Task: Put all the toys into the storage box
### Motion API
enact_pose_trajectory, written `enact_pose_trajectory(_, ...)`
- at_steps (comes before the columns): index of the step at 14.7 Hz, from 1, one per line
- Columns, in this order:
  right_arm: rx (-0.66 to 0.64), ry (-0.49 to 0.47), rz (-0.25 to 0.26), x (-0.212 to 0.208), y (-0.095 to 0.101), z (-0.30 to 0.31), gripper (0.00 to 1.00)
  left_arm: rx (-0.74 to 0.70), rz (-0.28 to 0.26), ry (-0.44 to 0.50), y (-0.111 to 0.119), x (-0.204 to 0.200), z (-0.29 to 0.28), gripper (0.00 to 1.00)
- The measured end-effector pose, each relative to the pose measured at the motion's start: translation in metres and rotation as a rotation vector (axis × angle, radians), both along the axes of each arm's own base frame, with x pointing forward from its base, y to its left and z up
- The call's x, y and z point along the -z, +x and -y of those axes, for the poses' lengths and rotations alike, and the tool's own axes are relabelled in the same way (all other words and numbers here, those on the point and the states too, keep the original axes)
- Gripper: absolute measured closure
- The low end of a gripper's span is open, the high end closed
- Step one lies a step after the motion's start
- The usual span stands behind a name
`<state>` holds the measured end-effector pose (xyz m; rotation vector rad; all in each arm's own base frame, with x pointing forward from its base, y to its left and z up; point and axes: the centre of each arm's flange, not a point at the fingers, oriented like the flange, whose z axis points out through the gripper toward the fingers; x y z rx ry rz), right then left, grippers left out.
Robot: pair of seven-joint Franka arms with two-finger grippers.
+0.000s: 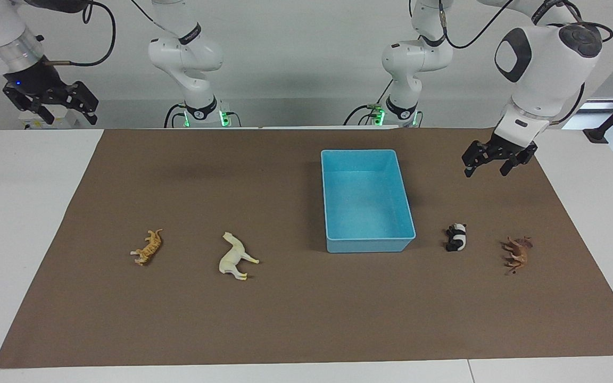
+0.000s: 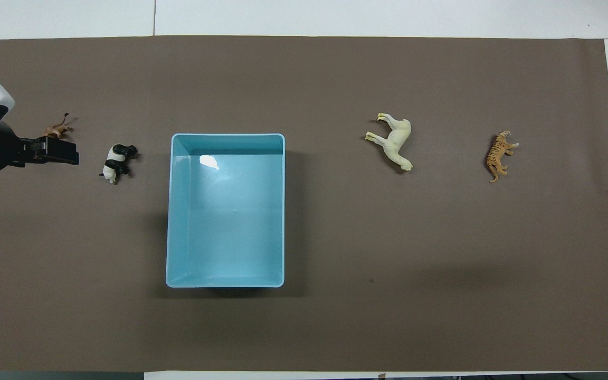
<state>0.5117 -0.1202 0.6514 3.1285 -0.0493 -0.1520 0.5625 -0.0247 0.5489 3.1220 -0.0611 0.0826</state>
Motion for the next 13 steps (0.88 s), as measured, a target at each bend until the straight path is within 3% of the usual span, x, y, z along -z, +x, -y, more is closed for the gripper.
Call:
enact_pose_trajectory(11, 0.009, -0.006, 0.002, 0.0017, -0.0002, 0.0050, 0.00, -0.001, 0.000, 0.000, 0.0000, 0.0000, -0.0002, 0.00)
enact_pose_trajectory(13, 0.010, -0.018, 0.023, 0.0037, 0.0030, 0.0075, 0.00, -0.001, 0.002, 0.000, 0.0000, 0.0004, -0.0003, 0.00)
